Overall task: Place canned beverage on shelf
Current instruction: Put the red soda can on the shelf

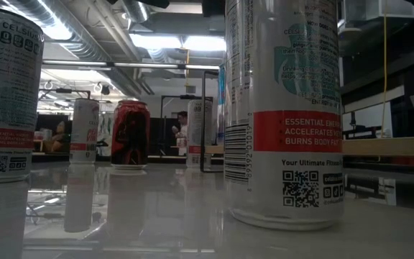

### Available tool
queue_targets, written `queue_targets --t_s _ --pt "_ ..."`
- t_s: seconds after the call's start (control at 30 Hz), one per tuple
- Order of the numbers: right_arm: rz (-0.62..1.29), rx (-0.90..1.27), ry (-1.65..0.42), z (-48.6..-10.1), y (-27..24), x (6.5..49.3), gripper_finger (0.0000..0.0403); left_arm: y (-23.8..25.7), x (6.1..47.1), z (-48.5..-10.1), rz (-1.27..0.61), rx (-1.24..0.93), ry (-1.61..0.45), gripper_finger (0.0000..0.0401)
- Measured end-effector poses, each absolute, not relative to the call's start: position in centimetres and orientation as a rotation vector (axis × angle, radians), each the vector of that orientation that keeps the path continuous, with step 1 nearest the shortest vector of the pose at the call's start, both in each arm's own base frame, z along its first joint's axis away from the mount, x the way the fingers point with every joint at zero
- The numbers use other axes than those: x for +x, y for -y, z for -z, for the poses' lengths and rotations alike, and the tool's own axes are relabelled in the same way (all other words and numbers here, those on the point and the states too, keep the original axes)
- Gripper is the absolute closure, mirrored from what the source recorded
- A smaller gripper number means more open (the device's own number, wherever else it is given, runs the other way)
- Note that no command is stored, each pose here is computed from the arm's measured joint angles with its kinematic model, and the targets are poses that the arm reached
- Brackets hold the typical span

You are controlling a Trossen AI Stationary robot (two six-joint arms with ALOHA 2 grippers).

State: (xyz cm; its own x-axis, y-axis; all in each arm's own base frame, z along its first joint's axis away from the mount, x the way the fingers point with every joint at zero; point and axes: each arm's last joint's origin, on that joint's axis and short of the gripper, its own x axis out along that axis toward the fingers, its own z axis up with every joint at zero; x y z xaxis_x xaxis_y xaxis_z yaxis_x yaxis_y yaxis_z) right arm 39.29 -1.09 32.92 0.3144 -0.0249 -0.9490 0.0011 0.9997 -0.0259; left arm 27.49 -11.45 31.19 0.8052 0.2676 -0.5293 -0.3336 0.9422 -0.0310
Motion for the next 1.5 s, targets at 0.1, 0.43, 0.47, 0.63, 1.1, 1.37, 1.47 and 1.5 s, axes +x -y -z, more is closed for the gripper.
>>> queue_targets --t_s 0.1,0.43,0.47,0.63,1.1,1.37,1.47,1.5 --pt "0.018 -0.022 -1.211 -35.1 1.1 38.9 0.0063 11.4 27.5 -31.2 -0.323 -0.125 -0.547 0.0130" --pt "0.029 -0.011 -1.020 -42.2 1.0 36.3 0.0063 11.3 27.5 -31.3 -0.357 -0.113 -0.527 0.0130" --pt "0.036 0.000 -1.010 -42.5 1.0 35.8 0.0063 11.3 27.5 -31.3 -0.362 -0.112 -0.525 0.0130" --pt "0.115 0.032 -0.973 -45.0 1.0 32.4 0.0063 11.2 27.6 -31.3 -0.375 -0.109 -0.521 0.0130" --pt "0.376 0.020 -0.849 -49.6 1.5 23.5 0.0063 7.8 28.9 -30.9 -0.294 -0.230 -0.623 0.0130" --pt "0.477 0.022 -0.908 -47.1 1.6 20.0 0.0063 5.3 29.4 -30.6 -0.210 -0.314 -0.710 0.0130" --pt "0.485 0.037 -0.900 -45.7 1.6 18.9 0.0063 4.6 29.5 -30.6 -0.202 -0.292 -0.716 0.0130" --pt "0.482 0.042 -0.888 -45.2 1.6 18.5 0.0063 4.4 29.5 -30.6 -0.208 -0.274 -0.714 0.0130"
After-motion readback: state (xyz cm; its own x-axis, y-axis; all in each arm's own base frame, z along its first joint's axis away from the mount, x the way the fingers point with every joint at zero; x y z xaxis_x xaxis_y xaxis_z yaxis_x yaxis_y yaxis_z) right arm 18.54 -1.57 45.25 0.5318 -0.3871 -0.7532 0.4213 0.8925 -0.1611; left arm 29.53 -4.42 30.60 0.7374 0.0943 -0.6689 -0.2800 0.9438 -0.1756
